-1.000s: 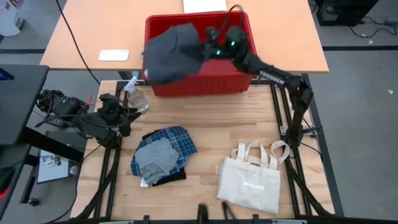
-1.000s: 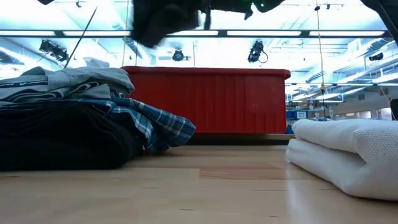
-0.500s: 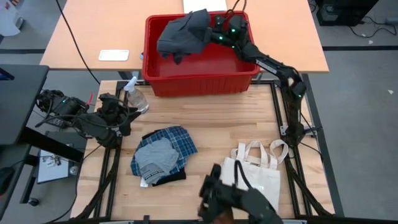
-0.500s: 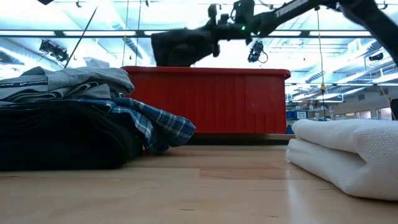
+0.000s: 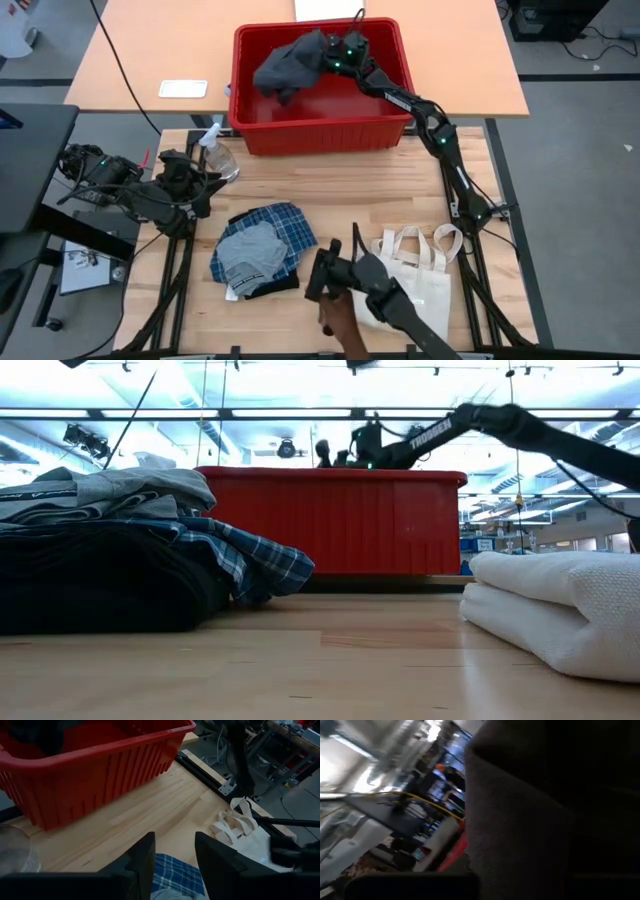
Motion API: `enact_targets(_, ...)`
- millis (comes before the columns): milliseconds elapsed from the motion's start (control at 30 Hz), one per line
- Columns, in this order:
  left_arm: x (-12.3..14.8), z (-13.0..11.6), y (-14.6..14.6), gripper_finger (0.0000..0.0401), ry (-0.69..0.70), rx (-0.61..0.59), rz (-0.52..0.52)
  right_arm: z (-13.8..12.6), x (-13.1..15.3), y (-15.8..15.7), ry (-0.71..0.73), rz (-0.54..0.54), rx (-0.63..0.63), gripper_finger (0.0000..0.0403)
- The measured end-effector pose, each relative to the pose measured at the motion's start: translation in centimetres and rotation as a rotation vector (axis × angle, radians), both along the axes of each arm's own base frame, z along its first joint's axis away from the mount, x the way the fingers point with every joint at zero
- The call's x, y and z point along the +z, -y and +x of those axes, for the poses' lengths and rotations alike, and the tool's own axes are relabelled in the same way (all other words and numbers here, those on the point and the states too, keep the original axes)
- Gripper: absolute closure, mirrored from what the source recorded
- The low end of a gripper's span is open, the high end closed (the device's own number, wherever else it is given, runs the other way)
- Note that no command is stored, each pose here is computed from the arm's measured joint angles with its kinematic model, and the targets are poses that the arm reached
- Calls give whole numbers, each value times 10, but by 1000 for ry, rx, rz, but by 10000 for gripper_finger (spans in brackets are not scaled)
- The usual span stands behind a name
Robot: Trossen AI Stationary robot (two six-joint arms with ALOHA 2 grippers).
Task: Fold laundry
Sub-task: Put the gray pants into the red bin
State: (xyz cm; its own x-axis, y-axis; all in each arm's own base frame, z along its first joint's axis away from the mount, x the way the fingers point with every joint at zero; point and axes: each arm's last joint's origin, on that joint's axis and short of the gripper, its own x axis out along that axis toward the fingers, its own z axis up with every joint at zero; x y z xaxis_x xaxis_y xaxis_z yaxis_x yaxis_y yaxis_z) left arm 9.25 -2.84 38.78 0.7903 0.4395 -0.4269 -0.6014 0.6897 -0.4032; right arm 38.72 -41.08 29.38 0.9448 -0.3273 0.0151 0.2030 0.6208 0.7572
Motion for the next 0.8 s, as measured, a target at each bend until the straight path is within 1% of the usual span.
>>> enact_targets(100,0,0,0,257,2,2,-4,-1,-19,7,-64,122,-15,345)
enact_targets(167,0,0,0,257,1,1,-3,-2,-29,7,-134,202,-56,345)
enact_targets(300,0,0,0,257,-2,-2,3,-7,-40,7,-241,276,-131,344)
enact_targets(533,0,0,0,257,-5,-6,3,-24,-52,13,-348,417,-158,334)
enact_targets(600,0,0,0,257,-10,-16,-1,-29,-55,14,-379,439,-150,325)
enact_targets(667,0,0,1,257,-15,-24,-6,-33,-59,14,-420,436,-135,313)
enact_targets(800,-1,0,1,257,-22,-41,-19,-35,-64,10,-485,430,-89,277)
